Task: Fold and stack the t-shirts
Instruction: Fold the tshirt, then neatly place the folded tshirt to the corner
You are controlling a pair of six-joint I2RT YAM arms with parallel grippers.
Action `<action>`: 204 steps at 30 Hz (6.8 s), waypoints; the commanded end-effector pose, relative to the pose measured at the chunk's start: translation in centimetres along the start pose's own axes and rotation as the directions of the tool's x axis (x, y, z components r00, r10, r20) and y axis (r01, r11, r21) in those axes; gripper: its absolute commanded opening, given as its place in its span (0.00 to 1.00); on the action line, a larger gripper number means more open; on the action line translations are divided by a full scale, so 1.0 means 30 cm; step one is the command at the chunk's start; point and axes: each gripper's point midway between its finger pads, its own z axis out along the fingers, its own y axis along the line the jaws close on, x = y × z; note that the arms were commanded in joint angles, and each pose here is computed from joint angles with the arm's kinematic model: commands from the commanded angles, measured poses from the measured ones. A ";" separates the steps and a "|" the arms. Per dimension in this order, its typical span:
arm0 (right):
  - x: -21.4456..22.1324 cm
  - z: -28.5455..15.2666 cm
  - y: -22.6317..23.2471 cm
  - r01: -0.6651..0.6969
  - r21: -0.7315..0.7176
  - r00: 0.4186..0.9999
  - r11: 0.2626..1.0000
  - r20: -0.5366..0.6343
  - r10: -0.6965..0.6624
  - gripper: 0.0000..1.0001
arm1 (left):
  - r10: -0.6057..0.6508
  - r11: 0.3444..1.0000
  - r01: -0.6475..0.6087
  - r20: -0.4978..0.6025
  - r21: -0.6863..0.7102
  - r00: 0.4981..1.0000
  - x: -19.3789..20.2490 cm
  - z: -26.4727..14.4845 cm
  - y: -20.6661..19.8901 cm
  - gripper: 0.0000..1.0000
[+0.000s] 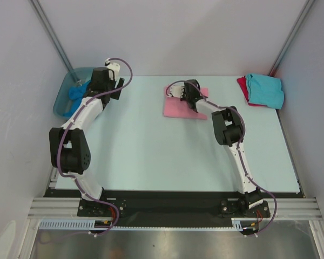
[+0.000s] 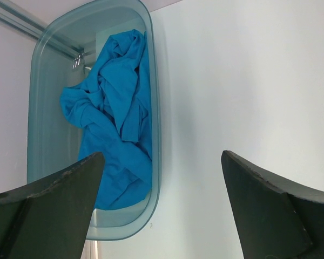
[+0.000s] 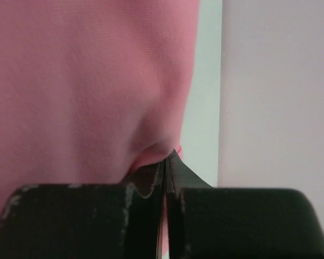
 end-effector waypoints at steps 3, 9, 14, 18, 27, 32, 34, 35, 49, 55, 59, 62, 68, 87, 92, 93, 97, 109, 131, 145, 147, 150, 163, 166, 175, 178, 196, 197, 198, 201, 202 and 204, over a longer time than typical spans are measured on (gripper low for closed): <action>-0.006 -0.002 0.108 0.018 -0.069 1.000 0.997 -0.003 -0.019 0.03 | -0.017 1.000 0.018 0.048 -0.010 0.999 -0.067 -0.008 0.011 0.96; 0.018 0.005 0.010 -0.022 -0.004 0.997 1.000 -0.072 0.022 0.32 | -0.023 1.000 0.024 0.053 -0.010 0.998 -0.073 -0.010 0.012 0.96; 0.080 -0.031 -0.161 -0.052 0.125 0.987 0.991 -0.144 0.070 0.92 | -0.025 1.000 0.026 0.055 -0.013 0.998 -0.074 -0.022 0.017 0.96; 0.113 -0.098 -0.344 -0.065 0.236 0.982 0.970 -0.155 0.104 0.95 | -0.012 1.000 0.013 0.060 -0.013 0.998 -0.077 -0.033 0.021 0.96; 0.166 -0.298 -0.496 -0.134 0.209 0.975 0.969 -0.147 0.166 0.96 | 0.063 0.998 -0.064 0.106 0.007 0.992 -0.120 -0.076 0.031 0.96; 0.227 -0.363 -0.466 -0.329 0.119 0.916 0.937 -0.200 0.347 0.96 | 0.124 0.992 -0.126 0.132 0.008 0.983 -0.132 -0.119 0.023 0.96; 0.203 -0.397 -0.466 -0.455 0.100 0.867 0.885 -0.178 0.466 0.95 | 0.138 0.990 -0.140 0.139 0.009 0.981 -0.135 -0.136 0.019 0.96; 0.205 -0.418 -0.412 -0.486 0.040 0.850 0.873 -0.213 0.482 0.95 | 0.146 0.989 -0.148 0.141 0.008 0.979 -0.137 -0.143 0.014 0.96; 0.125 -0.621 -0.072 -0.868 -0.429 0.440 0.252 -0.426 0.790 0.94 | 0.300 0.946 -0.316 0.177 0.069 0.937 -0.163 -0.185 -0.141 0.95; 0.218 -0.616 -0.074 -0.878 -0.474 0.309 0.061 -0.467 0.829 0.94 | 0.426 0.889 -0.451 0.217 0.082 0.878 -0.207 -0.190 -0.221 0.95; 0.272 -0.615 -0.024 -0.859 -0.505 0.232 -0.082 -0.528 0.817 0.94 | 0.555 0.809 -0.582 0.218 0.086 0.803 -0.218 -0.165 -0.280 0.96; 0.304 -0.603 0.010 -0.837 -0.528 0.212 -0.143 -0.553 0.806 0.91 | 0.607 0.760 -0.641 0.235 0.108 0.759 -0.250 -0.135 -0.340 0.96; 0.309 -0.601 0.080 -0.767 -0.593 0.211 -0.244 -0.593 0.777 0.88 | 0.732 0.643 -0.763 0.246 0.059 0.635 -0.335 -0.045 -0.449 0.95; 0.371 -0.568 -0.047 -0.858 -0.510 0.329 0.058 -0.459 0.826 0.89 | 0.474 0.754 -0.474 0.124 0.455 0.872 -0.181 0.066 -0.671 0.95; 0.426 -0.568 -0.203 -0.918 -0.321 0.351 0.233 -0.383 0.854 0.92 | 0.321 0.736 -0.220 -0.044 0.640 0.946 -0.112 0.001 -0.710 0.94; 0.455 -0.563 -0.235 -0.923 -0.264 0.363 0.278 -0.370 0.855 0.94 | 0.284 0.689 -0.148 -0.076 0.710 0.956 -0.090 -0.030 -0.724 0.94; 0.494 -0.590 -0.323 -0.868 -0.159 0.494 0.470 -0.350 0.796 0.96 | 0.081 0.534 0.154 -0.231 0.831 0.970 -0.086 -0.079 -0.755 0.93; 0.341 -0.694 -0.474 -0.596 -0.019 0.763 0.803 -0.326 0.558 1.00 | -0.073 0.143 0.507 -0.501 0.850 0.862 0.010 -0.007 -0.855 0.91; -0.070 -0.606 -0.216 -0.409 -0.221 0.906 0.885 -0.214 0.365 0.28 | -0.112 0.471 0.295 -0.276 0.831 0.955 -0.087 0.061 -0.656 0.92; -0.228 -0.348 -0.084 -0.377 -0.206 0.926 0.903 -0.099 0.364 0.00 | -0.100 0.768 0.156 -0.124 0.621 0.987 -0.148 -0.011 -0.277 0.93; -0.238 -0.329 -0.050 -0.379 -0.218 0.925 0.899 -0.103 0.365 0.00 | -0.087 0.782 0.136 -0.110 0.608 0.990 -0.146 -0.026 -0.230 0.94; -0.248 -0.301 0.020 -0.384 -0.255 0.923 0.887 -0.111 0.368 0.00 | -0.074 0.803 0.117 -0.096 0.584 0.993 -0.150 -0.061 -0.164 0.95; -0.196 -0.296 0.249 -0.426 -0.414 0.905 0.804 -0.188 0.382 0.00 | -0.042 0.884 0.067 -0.066 0.462 0.997 -0.168 -0.122 0.022 0.96; -0.140 -0.300 0.265 -0.463 -0.425 0.886 0.778 -0.231 0.402 0.00 | -0.027 0.897 0.050 -0.059 0.439 0.998 -0.177 -0.126 0.049 0.97; 0.082 -0.298 0.230 -0.548 -0.393 0.833 0.738 -0.331 0.443 0.00 | -0.017 0.915 0.021 -0.015 0.403 1.000 -0.233 -0.135 0.100 0.98; 0.131 -0.301 0.226 -0.560 -0.387 0.824 0.732 -0.351 0.445 0.00 | -0.008 0.916 0.012 -0.013 0.400 1.000 -0.234 -0.133 0.101 0.98; 0.405 -0.348 0.185 -0.609 -0.304 0.765 0.733 -0.470 0.441 0.00 | -0.005 0.924 -0.002 0.017 0.383 1.000 -0.274 -0.124 0.125 1.00; 0.429 -0.359 0.183 -0.610 -0.298 0.761 0.734 -0.480 0.437 0.00 | -0.007 0.922 0.001 0.014 0.387 1.000 -0.272 -0.121 0.119 1.00; 0.442 -0.364 0.179 -0.610 -0.295 0.759 0.735 -0.484 0.435 0.00 | -0.009 0.921 0.002 0.016 0.390 1.000 -0.275 -0.119 0.117 1.00; 0.482 -0.381 0.163 -0.611 -0.284 0.753 0.739 -0.497 0.432 0.00 | -0.016 0.918 0.009 0.014 0.397 1.000 -0.274 -0.114 0.112 1.00; 0.492 -0.385 0.160 -0.611 -0.280 0.751 0.740 -0.500 0.431 0.00 | -0.018 0.919 0.009 0.018 0.394 1.000 -0.280 -0.118 0.114 1.00; 0.529 -0.401 0.153 -0.612 -0.273 0.744 0.743 -0.517 0.423 0.00 | -0.022 0.919 0.013 0.017 0.395 1.000 -0.280 -0.113 0.116 0.99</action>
